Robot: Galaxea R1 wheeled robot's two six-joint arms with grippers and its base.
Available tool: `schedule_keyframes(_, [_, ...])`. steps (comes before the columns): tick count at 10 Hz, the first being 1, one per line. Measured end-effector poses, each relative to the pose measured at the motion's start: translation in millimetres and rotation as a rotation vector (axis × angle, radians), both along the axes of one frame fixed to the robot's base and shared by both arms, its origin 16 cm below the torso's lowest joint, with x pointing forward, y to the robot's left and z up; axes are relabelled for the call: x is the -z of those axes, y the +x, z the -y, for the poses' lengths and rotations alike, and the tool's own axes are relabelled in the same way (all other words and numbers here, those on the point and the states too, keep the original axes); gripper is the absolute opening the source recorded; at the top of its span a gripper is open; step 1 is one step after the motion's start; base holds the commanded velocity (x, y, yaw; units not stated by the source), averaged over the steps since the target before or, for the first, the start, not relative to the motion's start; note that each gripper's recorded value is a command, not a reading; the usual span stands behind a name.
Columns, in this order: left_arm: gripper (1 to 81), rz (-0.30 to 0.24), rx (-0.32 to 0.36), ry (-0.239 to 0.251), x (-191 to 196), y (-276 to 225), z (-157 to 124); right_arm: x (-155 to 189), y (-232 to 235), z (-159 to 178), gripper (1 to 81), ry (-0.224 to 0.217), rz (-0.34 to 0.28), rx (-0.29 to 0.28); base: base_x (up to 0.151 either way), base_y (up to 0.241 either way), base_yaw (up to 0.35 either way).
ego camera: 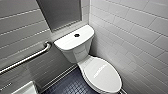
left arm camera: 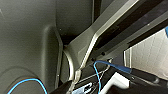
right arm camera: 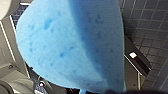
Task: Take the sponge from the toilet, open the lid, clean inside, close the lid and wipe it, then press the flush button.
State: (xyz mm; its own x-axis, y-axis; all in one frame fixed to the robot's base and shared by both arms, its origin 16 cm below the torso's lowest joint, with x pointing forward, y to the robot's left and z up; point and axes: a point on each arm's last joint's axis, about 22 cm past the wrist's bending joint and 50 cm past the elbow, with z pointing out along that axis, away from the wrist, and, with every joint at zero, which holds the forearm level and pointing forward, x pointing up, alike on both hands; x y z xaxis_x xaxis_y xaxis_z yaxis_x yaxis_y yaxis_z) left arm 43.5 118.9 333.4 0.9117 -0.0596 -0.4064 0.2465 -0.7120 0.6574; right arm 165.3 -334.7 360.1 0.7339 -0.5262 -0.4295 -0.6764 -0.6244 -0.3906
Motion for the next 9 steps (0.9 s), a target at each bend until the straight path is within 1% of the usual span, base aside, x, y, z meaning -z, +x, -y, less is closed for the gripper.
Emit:
schedule_keyframes(1, [81.1,0.019,0.000,-0.003,-7.5,3.3,2.6,-1.3,-16.5,-10.0,1.0,0.008,0.011,-0.014,0.000,0.000,0.000])
schedule_keyframes(2, [81.1,0.042,0.000,-0.001,-14.5,6.5,3.0,-1.4,-27.9,-22.0,1.0,0.017,0.041,-0.026,0.000,0.000,0.000])
schedule_keyframes(3, [81.1,0.061,0.005,0.016,-17.5,5.4,-1.4,-2.7,-46.6,-33.3,1.0,0.023,0.056,-0.040,0.000,0.000,0.000])
schedule_keyframes(5, [81.1,0.083,0.025,0.057,-21.8,-4.0,-11.8,-19.0,-100.4,-49.2,1.0,0.034,0.051,-0.077,0.000,0.000,0.000])
schedule_keyframes(6, [81.1,0.090,0.031,0.072,-24.2,-9.3,-13.4,-28.0,-120.9,-62.2,1.0,0.050,0.051,-0.091,0.000,0.000,0.000])
schedule_keyframes(7, [81.1,0.081,0.035,0.084,-28.4,-20.6,-14.0,-34.1,-133.1,-76.2,1.0,0.069,0.055,-0.103,0.000,0.000,0.000])
schedule_keyframes(9, [81.1,0.051,0.042,0.098,-41.8,-45.4,-14.6,-41.6,-147.9,-91.0,1.0,0.080,0.062,-0.116,0.000,0.000,0.000])
